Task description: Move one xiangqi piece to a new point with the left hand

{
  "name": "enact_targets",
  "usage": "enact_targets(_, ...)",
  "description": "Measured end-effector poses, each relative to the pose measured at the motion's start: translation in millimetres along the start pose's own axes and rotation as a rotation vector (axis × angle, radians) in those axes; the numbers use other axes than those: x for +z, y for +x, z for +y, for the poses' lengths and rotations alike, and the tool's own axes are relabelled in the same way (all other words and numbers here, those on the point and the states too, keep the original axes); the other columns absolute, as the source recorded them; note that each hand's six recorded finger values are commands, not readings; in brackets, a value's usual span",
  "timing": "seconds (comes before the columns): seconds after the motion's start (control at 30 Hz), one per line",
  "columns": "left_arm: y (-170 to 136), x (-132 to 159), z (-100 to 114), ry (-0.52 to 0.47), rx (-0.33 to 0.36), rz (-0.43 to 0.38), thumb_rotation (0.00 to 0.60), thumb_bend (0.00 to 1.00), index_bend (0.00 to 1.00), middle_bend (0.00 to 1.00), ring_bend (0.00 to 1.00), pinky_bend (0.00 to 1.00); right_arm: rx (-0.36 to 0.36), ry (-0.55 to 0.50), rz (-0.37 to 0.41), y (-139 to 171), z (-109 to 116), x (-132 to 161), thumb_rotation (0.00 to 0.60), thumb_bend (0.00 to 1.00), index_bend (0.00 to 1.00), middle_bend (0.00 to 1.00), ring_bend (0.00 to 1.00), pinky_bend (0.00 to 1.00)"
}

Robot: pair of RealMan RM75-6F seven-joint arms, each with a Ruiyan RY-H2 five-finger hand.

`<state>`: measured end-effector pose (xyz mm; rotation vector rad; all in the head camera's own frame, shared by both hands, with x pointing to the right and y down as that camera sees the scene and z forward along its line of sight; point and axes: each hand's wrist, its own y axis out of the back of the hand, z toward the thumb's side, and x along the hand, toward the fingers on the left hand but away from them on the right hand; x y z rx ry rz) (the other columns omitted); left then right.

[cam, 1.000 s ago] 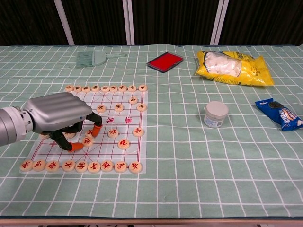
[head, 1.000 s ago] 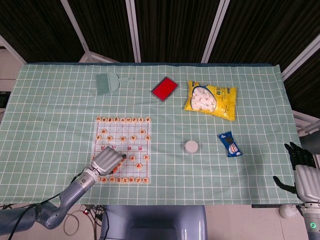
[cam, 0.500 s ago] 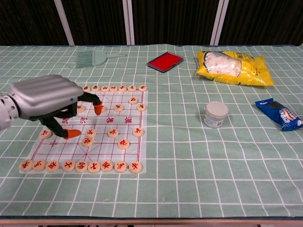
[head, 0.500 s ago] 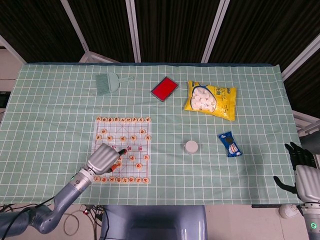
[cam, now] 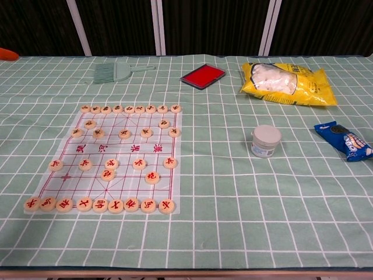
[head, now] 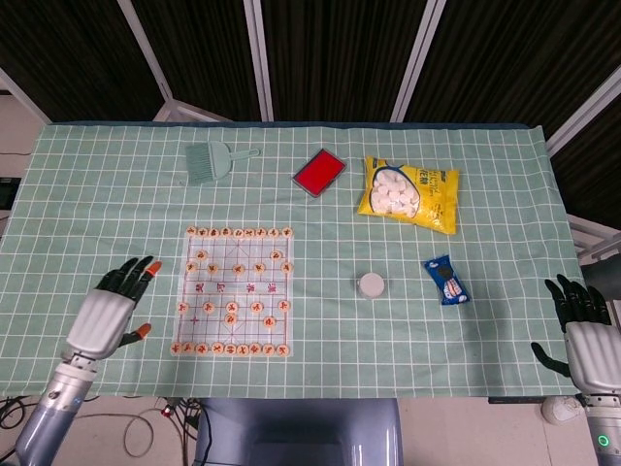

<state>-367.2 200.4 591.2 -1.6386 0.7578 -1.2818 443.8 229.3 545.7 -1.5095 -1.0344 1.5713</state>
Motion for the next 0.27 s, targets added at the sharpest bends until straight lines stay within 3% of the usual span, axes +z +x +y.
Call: enact_targets(0.27, -42.9, -46.4, 5.6, -0.019, 0.051, 0.119, 0.6, 0.05, 0.0, 0.0, 0.0, 0.03, -0.019, 0.04, -0.002, -0.6, -0.2, 1.1, 0.6, 0.27, 0.0, 0.0, 0.0, 0.0)
